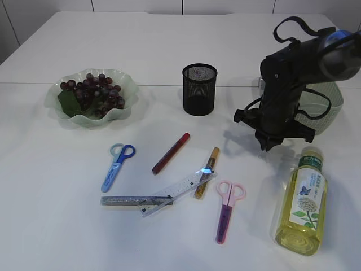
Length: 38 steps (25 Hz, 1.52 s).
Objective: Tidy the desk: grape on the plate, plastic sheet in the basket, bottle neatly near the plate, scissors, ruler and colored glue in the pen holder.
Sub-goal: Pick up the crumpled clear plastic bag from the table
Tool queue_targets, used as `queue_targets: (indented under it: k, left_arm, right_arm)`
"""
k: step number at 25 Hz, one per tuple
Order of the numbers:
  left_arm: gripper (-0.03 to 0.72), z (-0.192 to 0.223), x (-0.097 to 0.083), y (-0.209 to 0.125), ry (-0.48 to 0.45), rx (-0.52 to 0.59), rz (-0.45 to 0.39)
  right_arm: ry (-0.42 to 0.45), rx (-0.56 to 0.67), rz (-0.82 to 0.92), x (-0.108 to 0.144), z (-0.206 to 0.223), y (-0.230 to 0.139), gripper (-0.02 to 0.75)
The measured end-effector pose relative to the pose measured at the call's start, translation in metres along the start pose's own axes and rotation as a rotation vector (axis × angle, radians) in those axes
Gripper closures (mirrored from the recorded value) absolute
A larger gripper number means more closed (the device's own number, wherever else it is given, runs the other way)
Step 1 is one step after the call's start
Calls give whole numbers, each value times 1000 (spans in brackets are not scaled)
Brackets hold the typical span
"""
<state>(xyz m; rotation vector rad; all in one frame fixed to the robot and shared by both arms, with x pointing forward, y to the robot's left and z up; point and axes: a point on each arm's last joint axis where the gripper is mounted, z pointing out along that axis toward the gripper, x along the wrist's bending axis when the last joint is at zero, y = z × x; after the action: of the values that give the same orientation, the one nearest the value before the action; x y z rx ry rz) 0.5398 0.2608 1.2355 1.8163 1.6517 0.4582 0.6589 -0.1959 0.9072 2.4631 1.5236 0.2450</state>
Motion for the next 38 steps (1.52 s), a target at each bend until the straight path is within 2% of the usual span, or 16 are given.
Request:
queue_targets:
  k: [19, 27, 33, 38]
  left_arm:
    - [295, 0, 0, 0, 0, 0, 0]
    - [295, 0, 0, 0, -2, 0, -1]
    - [295, 0, -1, 0, -16, 0, -5]
    - [301, 0, -1, 0, -16, 0, -5]
  right_arm:
    - [2, 96, -43, -2, -26, -4, 722]
    - [45, 143, -120, 2, -61, -13, 722]
    - [138, 184, -200, 10, -89, -24, 722]
    - [172, 164, -215, 15, -113, -14, 722]
